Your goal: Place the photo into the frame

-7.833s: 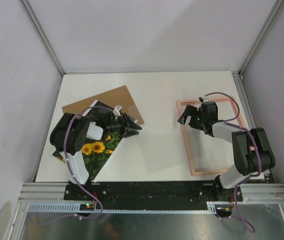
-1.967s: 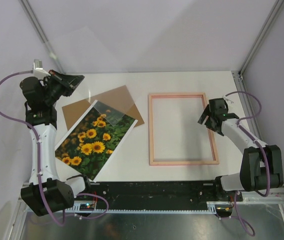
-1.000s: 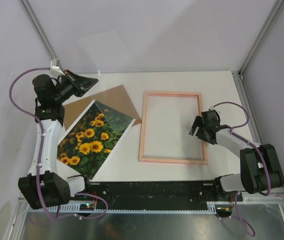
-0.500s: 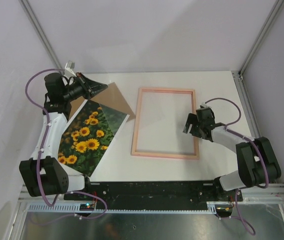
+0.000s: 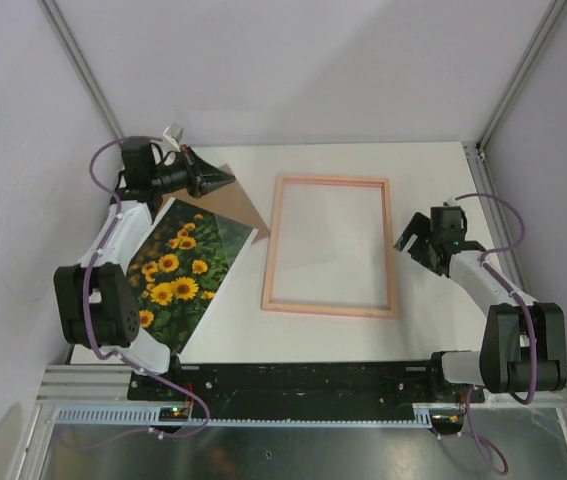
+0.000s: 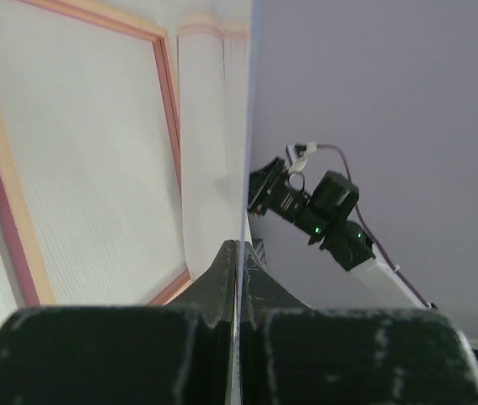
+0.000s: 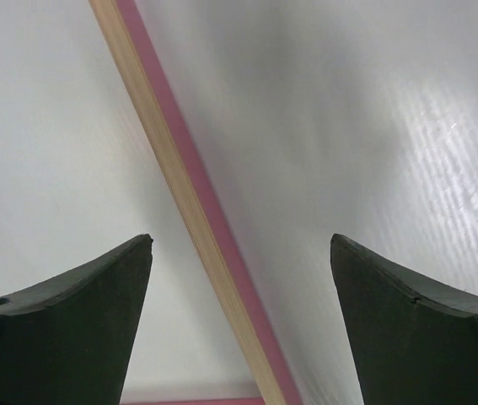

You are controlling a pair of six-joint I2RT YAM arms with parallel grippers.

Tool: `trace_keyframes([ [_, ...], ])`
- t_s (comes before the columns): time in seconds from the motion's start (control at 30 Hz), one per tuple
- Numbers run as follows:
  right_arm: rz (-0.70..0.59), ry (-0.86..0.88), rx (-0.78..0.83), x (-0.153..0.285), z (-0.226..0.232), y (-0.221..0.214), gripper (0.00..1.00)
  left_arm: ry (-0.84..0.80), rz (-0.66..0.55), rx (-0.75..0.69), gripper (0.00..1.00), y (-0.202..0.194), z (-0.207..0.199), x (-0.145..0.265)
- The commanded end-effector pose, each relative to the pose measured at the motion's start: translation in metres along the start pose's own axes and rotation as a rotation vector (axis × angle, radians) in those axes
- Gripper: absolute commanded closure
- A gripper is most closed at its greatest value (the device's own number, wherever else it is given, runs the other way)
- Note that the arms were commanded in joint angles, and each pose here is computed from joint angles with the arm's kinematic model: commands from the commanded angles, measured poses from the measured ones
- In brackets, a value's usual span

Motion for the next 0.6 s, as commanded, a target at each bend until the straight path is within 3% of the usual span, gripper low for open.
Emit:
trace_keyframes([
  [0.0, -0.11, 0.014, -0.104, 0.012, -0.003, 0.051, 0.1, -0.094, 0.138, -0.076, 1.0, -0.016, -0.025, -0.026],
  [0.23, -0.092, 0.035, -0.173, -0.009, -0.009, 0.079, 0.14, -0.168, 0.26, -0.054, 1.0, -0.03, -0.032, -0.07],
  [0.57, -0.024, 0.051, -0.198, -0.039, -0.005, 0.068, 0.27, -0.196, 0.386, 0.051, 1.0, -0.054, -0.011, -0.111],
])
Point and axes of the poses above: each gripper's point midway between its finger pads, its own x axis back along the fingers, its own z axis along the line the jaws close on, y = z × x, the point moved 1 cm from there along x, back along the fingers, and after that the axes turned 5 degrees about x, right-handed, at the moved point
